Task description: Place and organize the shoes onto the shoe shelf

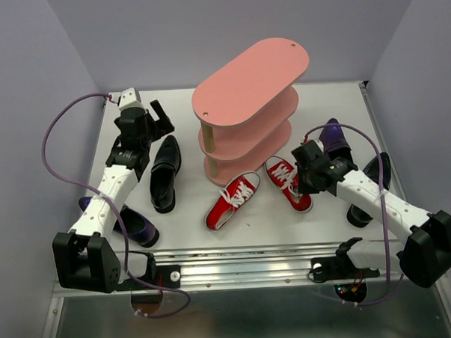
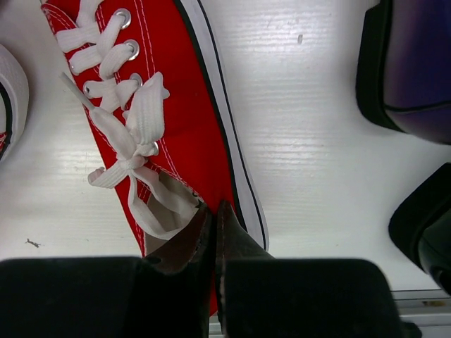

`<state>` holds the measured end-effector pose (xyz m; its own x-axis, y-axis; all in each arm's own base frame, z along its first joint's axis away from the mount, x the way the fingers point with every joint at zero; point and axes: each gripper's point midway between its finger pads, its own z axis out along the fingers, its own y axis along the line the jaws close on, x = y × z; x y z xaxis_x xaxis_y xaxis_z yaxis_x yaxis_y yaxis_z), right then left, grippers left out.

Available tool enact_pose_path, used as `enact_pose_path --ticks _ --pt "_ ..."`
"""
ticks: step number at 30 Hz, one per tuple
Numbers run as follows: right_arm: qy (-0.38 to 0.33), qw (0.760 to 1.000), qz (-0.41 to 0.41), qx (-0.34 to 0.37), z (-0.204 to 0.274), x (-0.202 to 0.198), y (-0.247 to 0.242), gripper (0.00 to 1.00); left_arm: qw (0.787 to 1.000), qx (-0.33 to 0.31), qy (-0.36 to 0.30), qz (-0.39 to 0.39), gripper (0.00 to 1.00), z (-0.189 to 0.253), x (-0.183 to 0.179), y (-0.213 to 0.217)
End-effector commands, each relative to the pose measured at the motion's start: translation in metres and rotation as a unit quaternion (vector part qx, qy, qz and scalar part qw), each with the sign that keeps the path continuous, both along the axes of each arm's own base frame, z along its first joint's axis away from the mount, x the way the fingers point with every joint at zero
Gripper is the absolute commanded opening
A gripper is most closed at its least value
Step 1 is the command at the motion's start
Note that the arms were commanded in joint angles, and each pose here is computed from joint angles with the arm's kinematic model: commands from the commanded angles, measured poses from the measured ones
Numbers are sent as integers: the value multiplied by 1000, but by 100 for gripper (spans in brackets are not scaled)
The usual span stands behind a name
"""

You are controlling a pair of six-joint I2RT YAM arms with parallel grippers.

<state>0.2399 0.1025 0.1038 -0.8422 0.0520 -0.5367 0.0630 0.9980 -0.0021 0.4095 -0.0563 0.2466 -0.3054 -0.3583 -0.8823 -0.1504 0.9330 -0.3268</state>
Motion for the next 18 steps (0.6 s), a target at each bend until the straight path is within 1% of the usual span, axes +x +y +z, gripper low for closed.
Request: enact_pose_path --ticks 1,7,18 --pt "-109 994 19 5 58 40 8 1 999 1 -34 -4 99 27 7 -1" --pt "-140 989 43 0 86 50 11 1 999 8 -35 -3 99 27 7 1" --pt "-158 984 78 12 115 60 25 1 999 10 -33 -1 99 26 6 1"
